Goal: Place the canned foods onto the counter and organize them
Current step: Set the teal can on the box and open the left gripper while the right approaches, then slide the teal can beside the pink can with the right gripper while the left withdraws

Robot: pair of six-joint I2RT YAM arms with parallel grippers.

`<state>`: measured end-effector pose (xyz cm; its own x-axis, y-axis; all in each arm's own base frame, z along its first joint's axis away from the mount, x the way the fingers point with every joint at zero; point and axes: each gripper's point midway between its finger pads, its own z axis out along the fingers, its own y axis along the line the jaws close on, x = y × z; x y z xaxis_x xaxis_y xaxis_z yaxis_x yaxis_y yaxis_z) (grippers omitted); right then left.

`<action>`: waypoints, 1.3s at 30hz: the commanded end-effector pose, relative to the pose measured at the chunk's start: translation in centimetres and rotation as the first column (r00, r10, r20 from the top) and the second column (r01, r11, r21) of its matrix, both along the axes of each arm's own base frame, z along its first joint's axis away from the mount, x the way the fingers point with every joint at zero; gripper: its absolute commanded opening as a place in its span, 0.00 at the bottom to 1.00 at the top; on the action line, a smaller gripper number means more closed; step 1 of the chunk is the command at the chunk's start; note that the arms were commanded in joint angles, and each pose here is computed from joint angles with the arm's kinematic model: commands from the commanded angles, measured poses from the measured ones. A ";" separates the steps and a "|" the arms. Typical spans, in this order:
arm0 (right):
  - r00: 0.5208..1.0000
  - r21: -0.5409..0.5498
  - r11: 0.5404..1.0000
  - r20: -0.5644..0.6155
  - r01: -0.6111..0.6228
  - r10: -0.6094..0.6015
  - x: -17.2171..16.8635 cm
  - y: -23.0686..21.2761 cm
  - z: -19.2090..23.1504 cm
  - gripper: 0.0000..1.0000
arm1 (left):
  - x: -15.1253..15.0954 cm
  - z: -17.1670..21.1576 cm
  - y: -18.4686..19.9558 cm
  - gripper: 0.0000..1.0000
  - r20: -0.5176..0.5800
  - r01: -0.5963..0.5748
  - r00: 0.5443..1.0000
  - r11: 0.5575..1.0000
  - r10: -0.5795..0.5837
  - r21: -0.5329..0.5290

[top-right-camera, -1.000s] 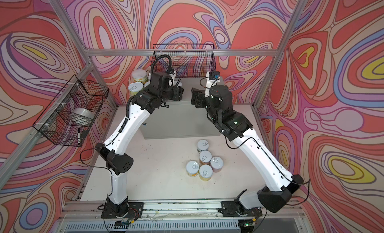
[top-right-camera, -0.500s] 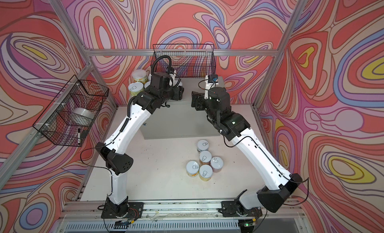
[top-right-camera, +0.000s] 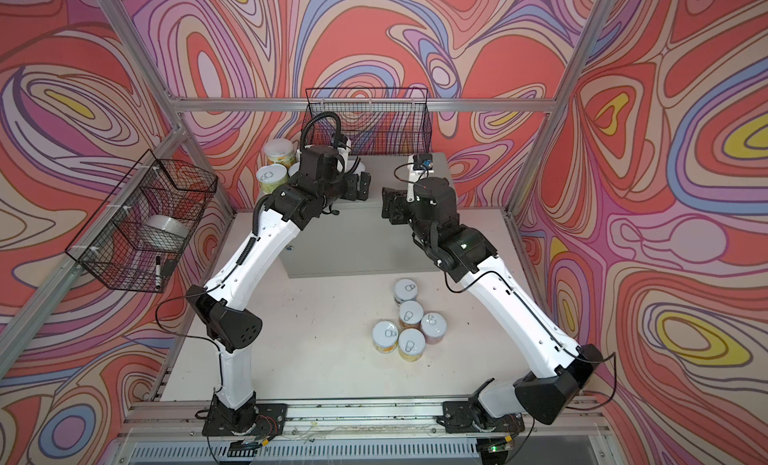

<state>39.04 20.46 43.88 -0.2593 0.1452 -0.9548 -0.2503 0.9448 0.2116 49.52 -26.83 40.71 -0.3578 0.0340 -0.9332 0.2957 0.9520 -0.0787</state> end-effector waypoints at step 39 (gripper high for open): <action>0.965 -0.078 0.963 0.021 -0.259 0.262 6.6 8.3 -2.6 0.70 | -19.9 -1.4 10.1 0.96 -0.011 0.058 0.998 0.979 -0.062 -0.194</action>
<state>44.84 28.42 40.48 -0.2836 0.0097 -0.9589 -0.4864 0.8603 0.1526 29.83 -16.10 41.14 -0.3394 -0.0764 -0.9375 0.3465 0.9164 -0.2001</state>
